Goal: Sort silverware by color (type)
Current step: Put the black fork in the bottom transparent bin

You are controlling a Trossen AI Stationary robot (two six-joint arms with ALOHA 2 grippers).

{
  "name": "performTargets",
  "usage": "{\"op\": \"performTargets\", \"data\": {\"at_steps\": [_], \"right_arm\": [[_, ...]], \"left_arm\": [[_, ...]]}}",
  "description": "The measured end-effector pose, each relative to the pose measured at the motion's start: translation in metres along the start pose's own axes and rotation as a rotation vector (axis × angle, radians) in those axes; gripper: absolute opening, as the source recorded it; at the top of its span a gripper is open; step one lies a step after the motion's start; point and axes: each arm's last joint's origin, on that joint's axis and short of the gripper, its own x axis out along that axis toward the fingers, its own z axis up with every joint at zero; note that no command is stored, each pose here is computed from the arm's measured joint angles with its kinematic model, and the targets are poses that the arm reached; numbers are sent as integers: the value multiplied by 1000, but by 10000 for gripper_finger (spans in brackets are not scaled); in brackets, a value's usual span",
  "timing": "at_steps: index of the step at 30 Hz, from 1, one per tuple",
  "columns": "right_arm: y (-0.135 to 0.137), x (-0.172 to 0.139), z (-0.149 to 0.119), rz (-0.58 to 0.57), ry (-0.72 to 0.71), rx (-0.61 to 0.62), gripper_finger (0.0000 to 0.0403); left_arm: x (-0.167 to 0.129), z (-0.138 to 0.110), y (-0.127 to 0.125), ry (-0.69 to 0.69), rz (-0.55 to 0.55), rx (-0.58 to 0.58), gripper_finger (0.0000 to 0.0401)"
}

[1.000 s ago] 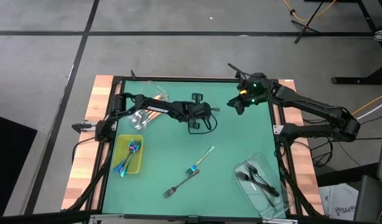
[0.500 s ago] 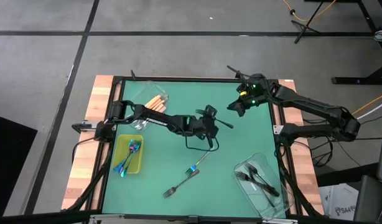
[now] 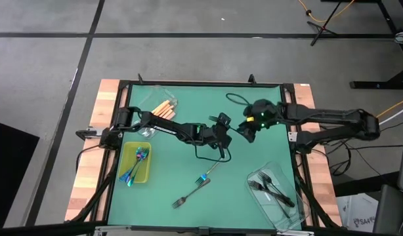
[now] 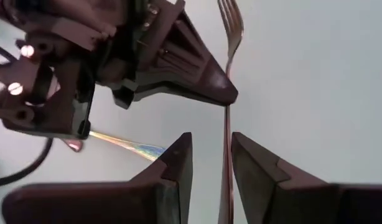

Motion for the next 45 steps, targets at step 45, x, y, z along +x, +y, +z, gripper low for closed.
{"op": "performTargets", "data": {"at_steps": [45], "right_arm": [[19,51,-17,-8,188,22,5]], "left_arm": [[-17,24,-12,-114,-16,10,6]]}}
